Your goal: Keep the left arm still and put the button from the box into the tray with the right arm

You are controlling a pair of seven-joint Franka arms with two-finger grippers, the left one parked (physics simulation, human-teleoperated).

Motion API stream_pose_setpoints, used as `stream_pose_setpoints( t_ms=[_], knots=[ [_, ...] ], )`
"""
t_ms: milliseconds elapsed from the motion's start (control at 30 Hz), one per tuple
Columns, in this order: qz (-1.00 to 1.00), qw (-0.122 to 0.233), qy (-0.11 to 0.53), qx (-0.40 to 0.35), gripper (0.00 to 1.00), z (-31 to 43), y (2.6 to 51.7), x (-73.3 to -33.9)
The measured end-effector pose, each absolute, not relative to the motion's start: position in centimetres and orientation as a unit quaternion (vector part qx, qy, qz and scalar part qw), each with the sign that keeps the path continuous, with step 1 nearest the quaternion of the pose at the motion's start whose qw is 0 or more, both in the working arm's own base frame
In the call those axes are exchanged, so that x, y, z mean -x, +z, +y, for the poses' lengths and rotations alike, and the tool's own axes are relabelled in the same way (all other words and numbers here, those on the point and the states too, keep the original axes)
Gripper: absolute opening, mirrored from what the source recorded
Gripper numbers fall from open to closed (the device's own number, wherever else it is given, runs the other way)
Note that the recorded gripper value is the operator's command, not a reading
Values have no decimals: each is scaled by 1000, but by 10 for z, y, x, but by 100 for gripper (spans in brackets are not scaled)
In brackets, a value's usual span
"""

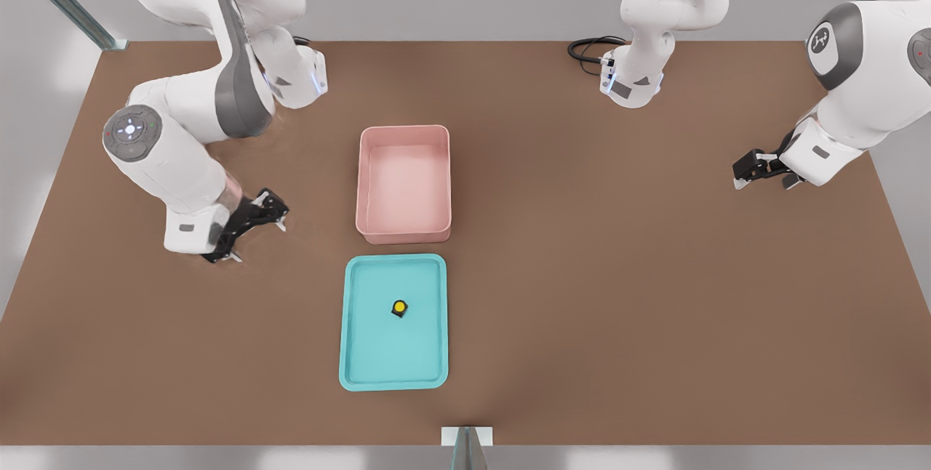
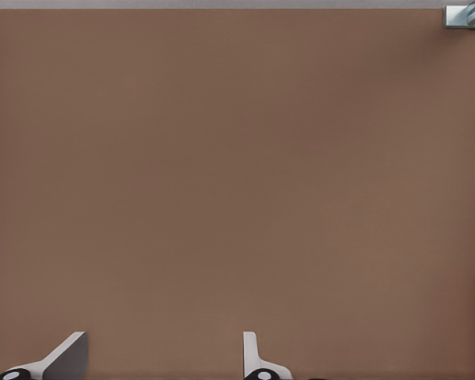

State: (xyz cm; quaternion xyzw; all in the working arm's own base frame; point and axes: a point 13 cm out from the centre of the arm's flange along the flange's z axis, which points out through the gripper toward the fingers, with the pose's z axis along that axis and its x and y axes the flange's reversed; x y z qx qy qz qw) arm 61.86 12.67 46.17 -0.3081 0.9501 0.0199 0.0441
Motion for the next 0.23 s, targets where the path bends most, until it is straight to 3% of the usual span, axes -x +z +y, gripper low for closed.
stream_pose_setpoints(
  t_ms=[33,100,233],
  knots=[
    [964,33,26,264,100,90,477,-598],
    [980,13,25,198,100,45,487,-595],
    [985,-29,18,168,100,70,485,-580]
  ],
)
